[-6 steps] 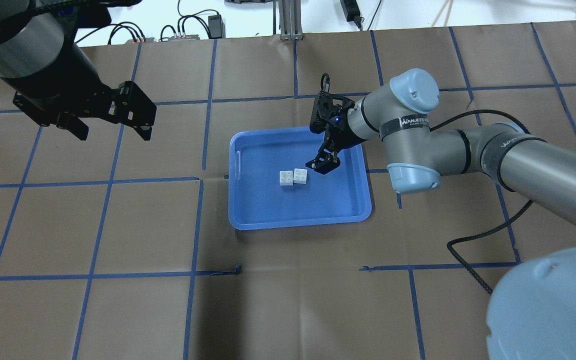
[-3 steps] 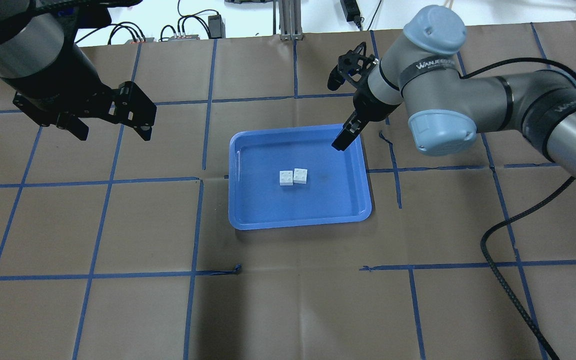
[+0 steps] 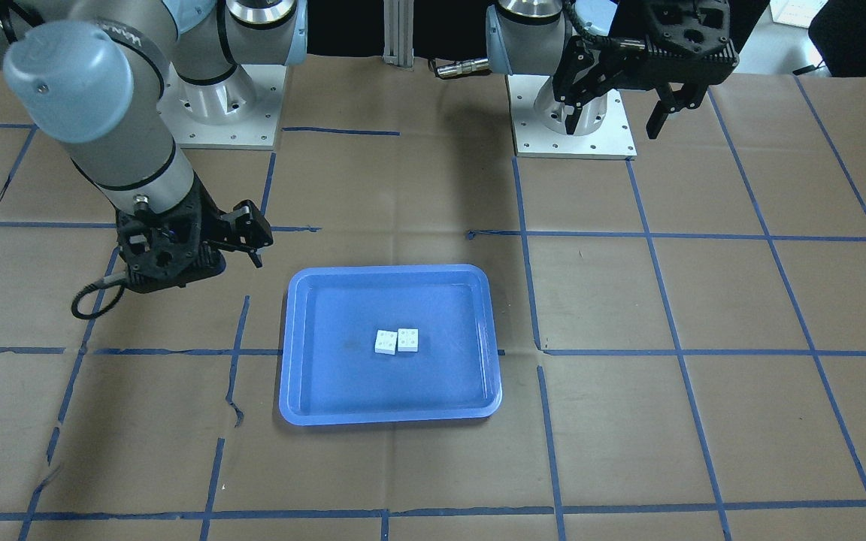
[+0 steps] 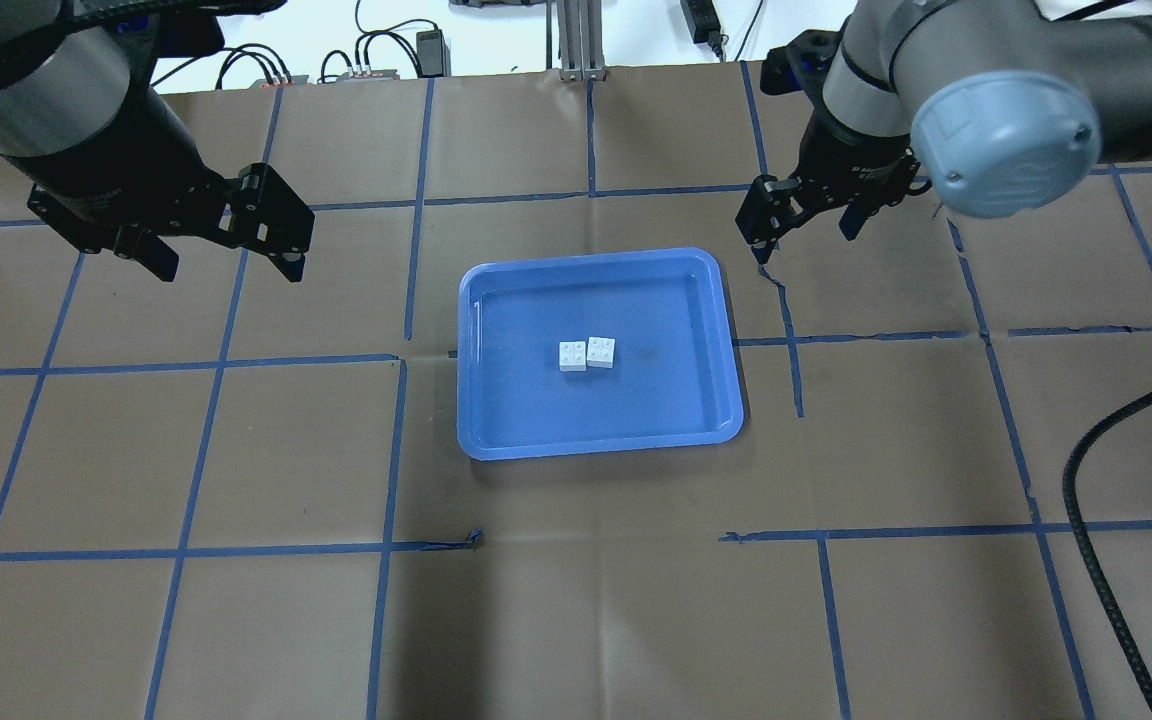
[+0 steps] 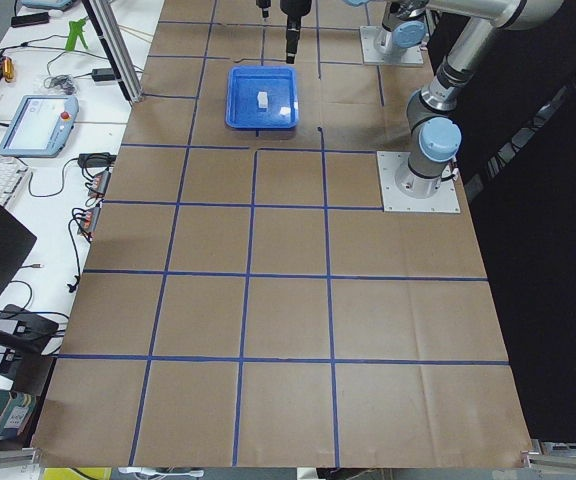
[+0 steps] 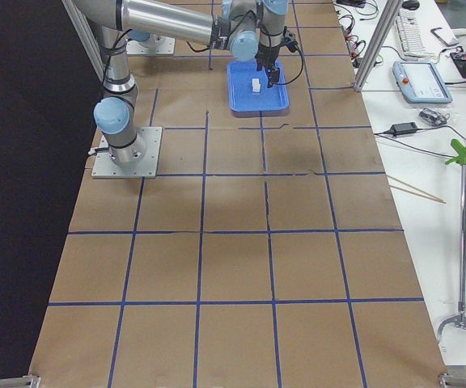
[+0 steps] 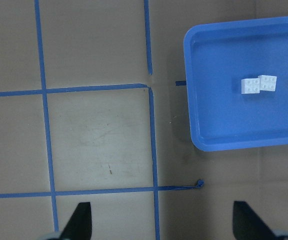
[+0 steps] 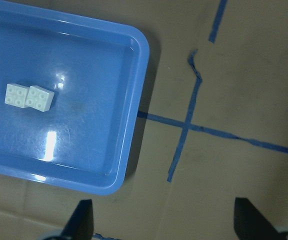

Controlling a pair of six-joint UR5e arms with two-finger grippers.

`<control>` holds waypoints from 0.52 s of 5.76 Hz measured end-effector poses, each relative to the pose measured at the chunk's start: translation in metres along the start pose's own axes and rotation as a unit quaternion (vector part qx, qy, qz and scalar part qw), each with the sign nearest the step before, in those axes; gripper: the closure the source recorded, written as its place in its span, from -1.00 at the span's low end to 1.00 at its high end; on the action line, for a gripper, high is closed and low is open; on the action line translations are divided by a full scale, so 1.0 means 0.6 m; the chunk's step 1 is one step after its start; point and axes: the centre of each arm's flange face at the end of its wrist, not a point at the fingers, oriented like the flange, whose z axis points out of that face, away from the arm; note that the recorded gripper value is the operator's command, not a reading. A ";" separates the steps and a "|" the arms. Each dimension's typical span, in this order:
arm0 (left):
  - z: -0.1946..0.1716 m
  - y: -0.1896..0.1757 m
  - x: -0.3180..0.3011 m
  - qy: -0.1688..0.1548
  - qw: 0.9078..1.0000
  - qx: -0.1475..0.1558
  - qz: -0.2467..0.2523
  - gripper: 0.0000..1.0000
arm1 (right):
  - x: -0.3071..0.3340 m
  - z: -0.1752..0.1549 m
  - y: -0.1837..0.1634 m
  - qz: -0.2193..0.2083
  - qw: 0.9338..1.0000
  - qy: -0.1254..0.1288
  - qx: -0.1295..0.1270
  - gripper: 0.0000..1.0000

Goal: Assemble white blocks and place on blue tray

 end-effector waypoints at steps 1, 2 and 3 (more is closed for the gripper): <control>0.000 0.000 0.000 0.000 1.000 0.000 0.000 -0.99 | 0.009 -0.057 0.014 0.044 0.999 0.014 -0.016 -1.00; 0.000 0.000 0.000 0.000 1.000 0.000 0.000 -0.99 | 0.010 -0.105 0.031 0.064 0.997 0.022 -0.030 -1.00; -0.001 0.000 0.000 0.000 1.000 0.000 0.000 -0.99 | 0.010 -0.126 0.045 0.071 0.996 0.022 -0.041 -1.00</control>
